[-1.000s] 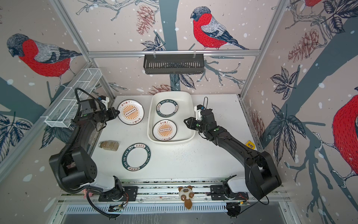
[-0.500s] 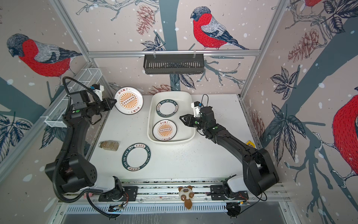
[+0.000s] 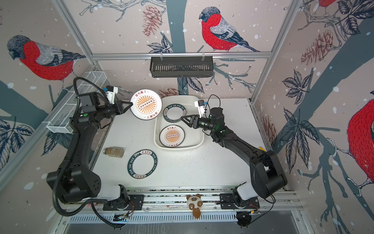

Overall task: Place the plates into the plastic bin on the countertop
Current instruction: Place the plate in the plastic bin.

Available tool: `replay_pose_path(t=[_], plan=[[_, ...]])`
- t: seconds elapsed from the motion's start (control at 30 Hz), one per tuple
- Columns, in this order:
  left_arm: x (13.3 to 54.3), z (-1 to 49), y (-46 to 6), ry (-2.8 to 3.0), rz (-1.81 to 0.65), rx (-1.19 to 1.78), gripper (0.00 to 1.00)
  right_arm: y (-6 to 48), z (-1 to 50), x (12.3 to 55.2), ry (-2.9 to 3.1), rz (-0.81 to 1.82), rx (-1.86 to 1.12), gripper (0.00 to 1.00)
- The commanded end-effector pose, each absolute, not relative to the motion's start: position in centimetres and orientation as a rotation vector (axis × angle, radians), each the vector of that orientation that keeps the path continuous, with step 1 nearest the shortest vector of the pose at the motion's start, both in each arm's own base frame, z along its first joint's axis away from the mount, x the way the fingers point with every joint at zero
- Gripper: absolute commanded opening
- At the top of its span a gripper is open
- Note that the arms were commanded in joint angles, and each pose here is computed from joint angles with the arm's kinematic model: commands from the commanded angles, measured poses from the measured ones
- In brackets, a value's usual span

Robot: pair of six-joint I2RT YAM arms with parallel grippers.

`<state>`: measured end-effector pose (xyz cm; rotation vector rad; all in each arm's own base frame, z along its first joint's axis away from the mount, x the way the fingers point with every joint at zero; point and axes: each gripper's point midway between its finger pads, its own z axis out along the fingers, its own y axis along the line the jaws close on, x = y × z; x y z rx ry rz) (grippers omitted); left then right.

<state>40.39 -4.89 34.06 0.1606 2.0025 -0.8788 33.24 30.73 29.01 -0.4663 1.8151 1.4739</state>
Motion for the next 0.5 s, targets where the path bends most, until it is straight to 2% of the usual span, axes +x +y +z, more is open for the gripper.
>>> replay_pose_path(t=[0.0,0.13,0.47], plan=[[39.8,34.8,-7.0,1.962,-0.942,0.253,0.0,32.0,31.0,32.1,1.729,1.531,-0.578,0.53],[39.6,33.7,-8.6,1.976,-1.013,0.286,0.0,33.0,31.5,31.4,1.722,1.513,-0.605,0.53],[37.2,32.7,-14.6,1.97,-1.14,0.503,0.0,32.8,29.4,32.5,1.85,1.221,-0.531,0.53]])
